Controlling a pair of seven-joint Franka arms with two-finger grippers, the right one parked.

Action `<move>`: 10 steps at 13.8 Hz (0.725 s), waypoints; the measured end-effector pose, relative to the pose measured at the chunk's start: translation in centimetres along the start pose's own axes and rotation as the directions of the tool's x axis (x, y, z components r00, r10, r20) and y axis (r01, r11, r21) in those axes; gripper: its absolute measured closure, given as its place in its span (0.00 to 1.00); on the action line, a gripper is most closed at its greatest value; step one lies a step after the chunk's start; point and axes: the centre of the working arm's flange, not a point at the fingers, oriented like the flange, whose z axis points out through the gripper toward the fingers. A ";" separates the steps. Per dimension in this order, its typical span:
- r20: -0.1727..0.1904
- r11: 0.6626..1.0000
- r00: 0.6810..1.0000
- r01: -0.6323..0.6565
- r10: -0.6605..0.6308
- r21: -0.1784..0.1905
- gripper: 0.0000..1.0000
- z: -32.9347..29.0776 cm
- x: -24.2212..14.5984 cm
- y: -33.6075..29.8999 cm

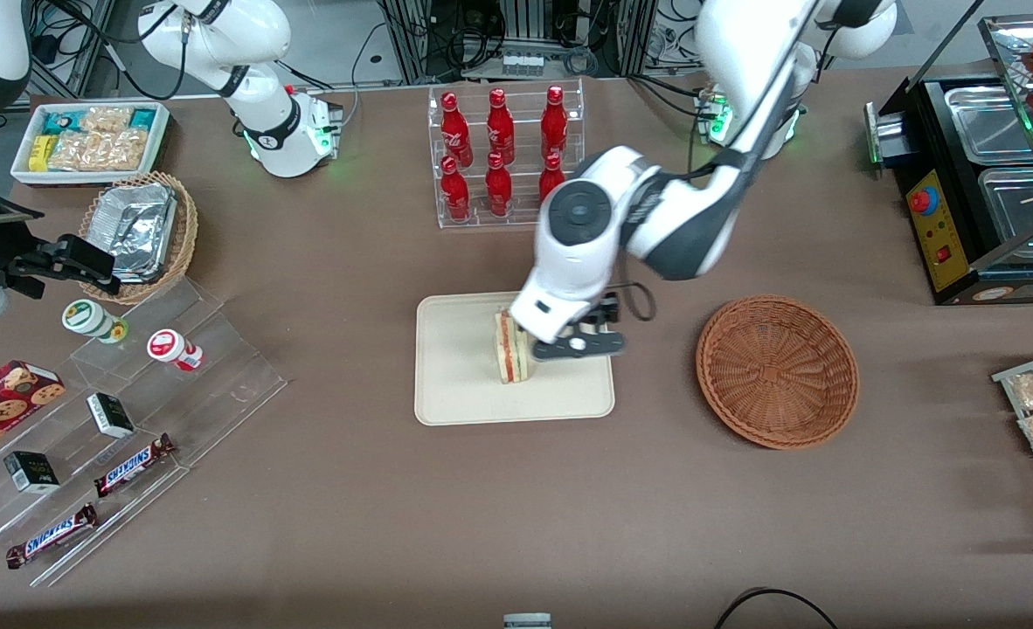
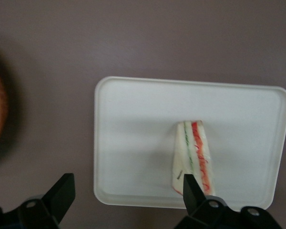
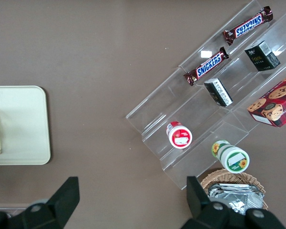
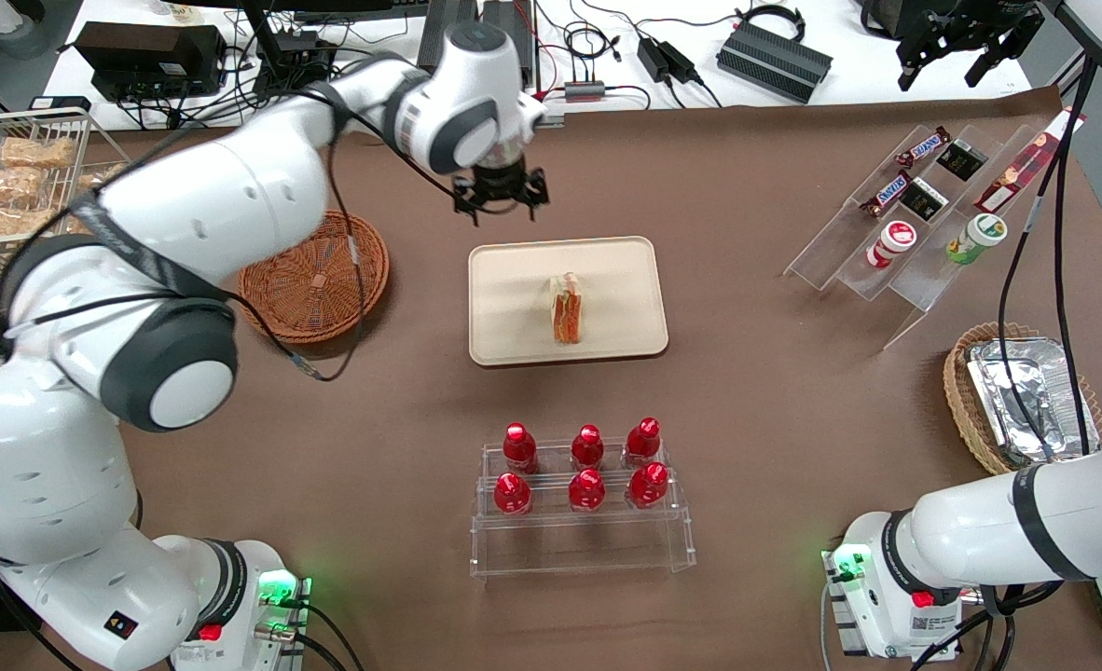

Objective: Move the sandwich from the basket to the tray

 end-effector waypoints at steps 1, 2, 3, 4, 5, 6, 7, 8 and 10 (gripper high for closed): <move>-0.001 1.000 1.000 0.027 -0.027 0.005 0.00 -1.4 0.8 -1.9; -0.008 0.999 0.999 0.053 -0.053 0.008 0.00 -2.8 1.5 -3.9; -0.016 0.997 0.997 0.074 -0.074 0.008 0.00 -4.2 2.1 -6.1; -0.022 0.996 0.996 0.085 -0.085 0.009 0.00 -5.5 2.5 -8.5; -0.028 0.996 0.996 0.089 -0.088 0.010 0.00 -6.8 2.8 -10.8; -0.031 0.996 0.996 0.090 -0.089 0.013 0.00 -7.9 3.0 -13.1; -0.030 0.996 0.996 0.085 -0.085 0.019 0.00 -9.0 3.2 -15.3; -0.019 0.997 0.997 0.074 -0.073 0.031 0.00 -10.0 3.3 -17.3; -0.002 0.998 0.999 0.047 -0.047 0.046 0.00 -12.2 3.3 -21.0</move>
